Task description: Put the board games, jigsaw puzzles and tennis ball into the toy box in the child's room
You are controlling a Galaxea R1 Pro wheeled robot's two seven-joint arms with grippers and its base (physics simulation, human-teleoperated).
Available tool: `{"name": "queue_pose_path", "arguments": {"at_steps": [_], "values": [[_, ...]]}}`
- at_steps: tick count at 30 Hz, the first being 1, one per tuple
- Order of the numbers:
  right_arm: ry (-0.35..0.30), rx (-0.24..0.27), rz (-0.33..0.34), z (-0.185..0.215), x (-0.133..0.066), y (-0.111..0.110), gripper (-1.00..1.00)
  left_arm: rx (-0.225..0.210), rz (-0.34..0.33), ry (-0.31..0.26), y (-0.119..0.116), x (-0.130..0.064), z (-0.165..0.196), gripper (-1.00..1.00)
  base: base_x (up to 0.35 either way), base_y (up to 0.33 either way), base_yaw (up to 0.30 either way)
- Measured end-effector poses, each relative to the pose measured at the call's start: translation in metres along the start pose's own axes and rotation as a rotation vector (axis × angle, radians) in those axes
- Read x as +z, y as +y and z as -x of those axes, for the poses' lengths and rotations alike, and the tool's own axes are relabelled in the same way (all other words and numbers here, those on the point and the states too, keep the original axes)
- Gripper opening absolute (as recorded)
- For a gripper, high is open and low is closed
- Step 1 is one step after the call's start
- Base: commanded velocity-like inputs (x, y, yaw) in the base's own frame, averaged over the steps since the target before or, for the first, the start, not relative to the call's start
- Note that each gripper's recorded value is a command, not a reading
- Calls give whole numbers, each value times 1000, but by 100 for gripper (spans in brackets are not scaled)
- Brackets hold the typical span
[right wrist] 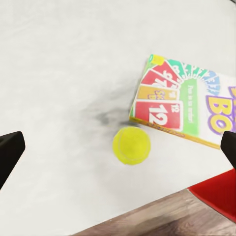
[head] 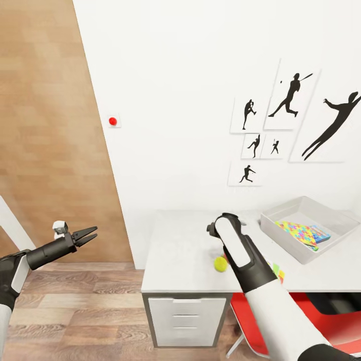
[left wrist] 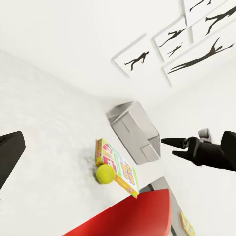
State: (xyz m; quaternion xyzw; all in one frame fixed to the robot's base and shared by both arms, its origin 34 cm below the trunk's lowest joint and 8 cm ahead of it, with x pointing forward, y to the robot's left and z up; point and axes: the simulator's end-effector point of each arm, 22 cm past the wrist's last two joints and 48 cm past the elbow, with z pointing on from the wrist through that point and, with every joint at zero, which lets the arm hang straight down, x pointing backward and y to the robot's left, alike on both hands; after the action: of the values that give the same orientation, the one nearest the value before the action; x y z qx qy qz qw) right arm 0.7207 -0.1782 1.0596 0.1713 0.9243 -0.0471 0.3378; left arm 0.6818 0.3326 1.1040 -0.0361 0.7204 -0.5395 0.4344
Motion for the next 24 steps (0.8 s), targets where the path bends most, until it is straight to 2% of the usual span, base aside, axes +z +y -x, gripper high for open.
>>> {"name": "queue_pose_path", "arguments": {"at_steps": [4,11,14,18,24], "values": [[36,-18,5,4,15,6,100,0,-1,0,0,0,0,100,0,0,0],[56,-25,18,8,22,12,100,0,-2,0,-1,0,0,100,0,0,0],[81,-17,3,3,29,7,100,0,-1,-1,0,0,0,100,0,0,0],[129,24,-25,-7,44,-4,100,1,0,-1,0,0,0,100,0,0,0],[165,40,-6,-18,56,-2,100,1,0,-1,0,0,0,100,0,0,0]]}}
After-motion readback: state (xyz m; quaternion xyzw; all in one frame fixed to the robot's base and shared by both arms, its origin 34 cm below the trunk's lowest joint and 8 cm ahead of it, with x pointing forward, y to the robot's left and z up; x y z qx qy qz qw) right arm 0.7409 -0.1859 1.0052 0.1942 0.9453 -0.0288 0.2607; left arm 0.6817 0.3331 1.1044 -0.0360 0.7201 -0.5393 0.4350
